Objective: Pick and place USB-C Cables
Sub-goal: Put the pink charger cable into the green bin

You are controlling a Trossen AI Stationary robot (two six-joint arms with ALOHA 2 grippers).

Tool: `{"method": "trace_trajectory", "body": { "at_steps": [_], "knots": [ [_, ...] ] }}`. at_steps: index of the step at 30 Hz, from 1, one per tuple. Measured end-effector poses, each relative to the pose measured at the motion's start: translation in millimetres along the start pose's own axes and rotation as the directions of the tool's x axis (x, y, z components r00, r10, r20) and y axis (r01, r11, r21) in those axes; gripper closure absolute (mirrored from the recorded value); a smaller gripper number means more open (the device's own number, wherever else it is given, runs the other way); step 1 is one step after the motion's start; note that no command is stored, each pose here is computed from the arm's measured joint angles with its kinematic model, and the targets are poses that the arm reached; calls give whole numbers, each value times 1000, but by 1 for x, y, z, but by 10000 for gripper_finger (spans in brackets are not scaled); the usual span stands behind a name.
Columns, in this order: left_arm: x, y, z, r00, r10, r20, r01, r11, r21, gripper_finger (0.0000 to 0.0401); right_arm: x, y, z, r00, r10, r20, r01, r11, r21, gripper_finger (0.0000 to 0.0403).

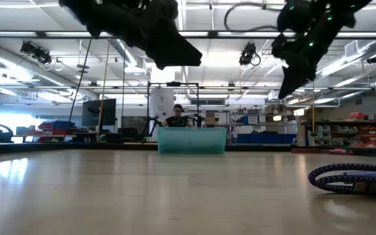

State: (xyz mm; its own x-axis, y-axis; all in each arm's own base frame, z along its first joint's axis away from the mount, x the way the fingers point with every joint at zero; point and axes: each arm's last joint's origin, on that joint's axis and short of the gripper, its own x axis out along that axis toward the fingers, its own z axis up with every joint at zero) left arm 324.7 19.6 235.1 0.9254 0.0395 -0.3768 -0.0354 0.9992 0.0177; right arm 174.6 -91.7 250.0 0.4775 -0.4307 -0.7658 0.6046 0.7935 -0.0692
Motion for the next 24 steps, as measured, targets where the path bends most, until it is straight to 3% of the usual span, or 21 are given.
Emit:
{"method": "trace_trajectory", "body": {
  "at_steps": [6, 12, 18, 24],
  "knots": [
    [-4, -22, -27, 998, -52, 28, 52, 999, 3, 234, 24, -34, 18, 964, -59, -261, 54, 998, -28, 373],
    [-8, -48, -41, 993, -116, 33, 116, 993, -6, 235, 54, -66, 4, 855, -86, -512, 65, 996, -59, 318],
    [-14, -78, -49, 992, -123, 18, 123, 992, 11, 235, 74, -88, -5, 788, -163, -594, 144, 986, -80, 248],
    [-21, -101, -53, 992, -127, 4, 127, 992, 14, 235, 84, -93, -8, 769, -162, -618, 116, 987, -114, 240]
  ]
}}
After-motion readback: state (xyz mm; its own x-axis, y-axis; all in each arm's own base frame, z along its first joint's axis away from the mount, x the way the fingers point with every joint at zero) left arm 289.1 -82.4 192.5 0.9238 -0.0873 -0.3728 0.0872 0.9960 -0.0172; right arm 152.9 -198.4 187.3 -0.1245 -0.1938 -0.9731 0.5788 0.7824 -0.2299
